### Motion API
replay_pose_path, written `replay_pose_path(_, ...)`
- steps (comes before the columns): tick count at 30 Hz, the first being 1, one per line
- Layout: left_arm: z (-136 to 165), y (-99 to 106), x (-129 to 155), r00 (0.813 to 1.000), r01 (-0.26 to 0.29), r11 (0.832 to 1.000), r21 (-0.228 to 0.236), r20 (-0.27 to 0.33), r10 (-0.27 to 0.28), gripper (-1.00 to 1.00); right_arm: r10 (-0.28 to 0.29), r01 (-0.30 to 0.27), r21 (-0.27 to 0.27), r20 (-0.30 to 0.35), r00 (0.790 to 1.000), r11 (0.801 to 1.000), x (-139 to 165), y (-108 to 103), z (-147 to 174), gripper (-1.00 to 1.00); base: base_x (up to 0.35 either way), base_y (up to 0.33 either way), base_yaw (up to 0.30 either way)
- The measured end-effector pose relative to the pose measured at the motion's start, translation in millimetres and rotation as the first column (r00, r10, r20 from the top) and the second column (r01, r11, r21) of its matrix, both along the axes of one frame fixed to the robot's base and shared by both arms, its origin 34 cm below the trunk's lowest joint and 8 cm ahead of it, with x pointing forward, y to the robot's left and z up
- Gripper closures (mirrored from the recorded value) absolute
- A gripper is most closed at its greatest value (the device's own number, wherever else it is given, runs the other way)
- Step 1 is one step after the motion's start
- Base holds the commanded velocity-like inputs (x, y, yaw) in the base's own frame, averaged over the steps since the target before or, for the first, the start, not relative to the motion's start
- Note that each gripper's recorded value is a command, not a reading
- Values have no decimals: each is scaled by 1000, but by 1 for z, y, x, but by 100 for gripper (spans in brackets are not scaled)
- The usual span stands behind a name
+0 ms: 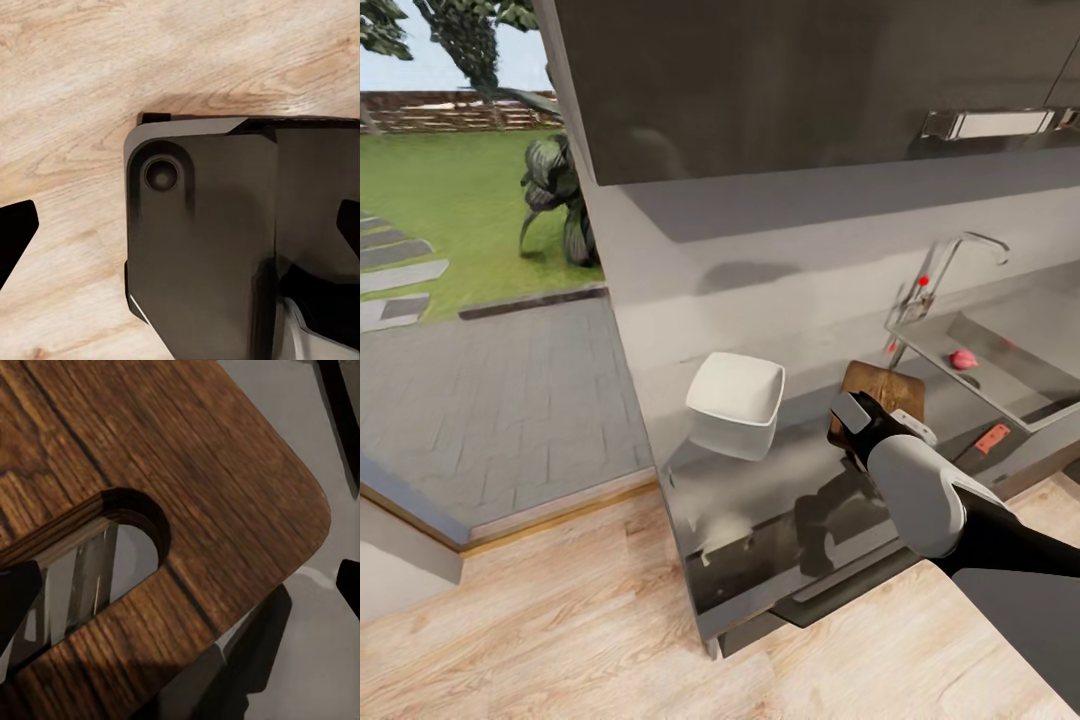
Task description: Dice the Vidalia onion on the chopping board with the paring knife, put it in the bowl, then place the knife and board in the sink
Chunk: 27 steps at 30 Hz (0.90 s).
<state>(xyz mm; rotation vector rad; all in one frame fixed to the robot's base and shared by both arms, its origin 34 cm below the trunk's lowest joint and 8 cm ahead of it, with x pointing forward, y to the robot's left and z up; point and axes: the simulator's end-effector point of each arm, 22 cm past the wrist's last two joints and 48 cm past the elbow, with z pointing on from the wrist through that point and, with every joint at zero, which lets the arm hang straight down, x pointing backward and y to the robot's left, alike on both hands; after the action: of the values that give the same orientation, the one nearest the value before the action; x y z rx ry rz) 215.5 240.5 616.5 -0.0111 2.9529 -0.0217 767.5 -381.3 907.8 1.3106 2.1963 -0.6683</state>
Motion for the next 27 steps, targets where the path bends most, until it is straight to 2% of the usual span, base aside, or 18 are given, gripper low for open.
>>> replay_pose_path(20, 0, 0, 0, 1000, 0, 1000, 0, -1, 0, -100, 18, -18, -2, 8, 1000, 1000, 4, 0, -1, -100, 0, 0, 0)
replay_pose_path(21, 0, 0, 0, 1000, 1, 1000, 0, -1, -1, -100, 18, -18, -2, 8, 1000, 1000, 4, 0, -1, 100, 0, 0, 0)
replay_pose_path(27, 0, 0, 0, 1000, 0, 1000, 0, -1, 0, -100, 24, -24, -3, 0, 1000, 1000, 3, 0, -1, 100, 0, 0, 0)
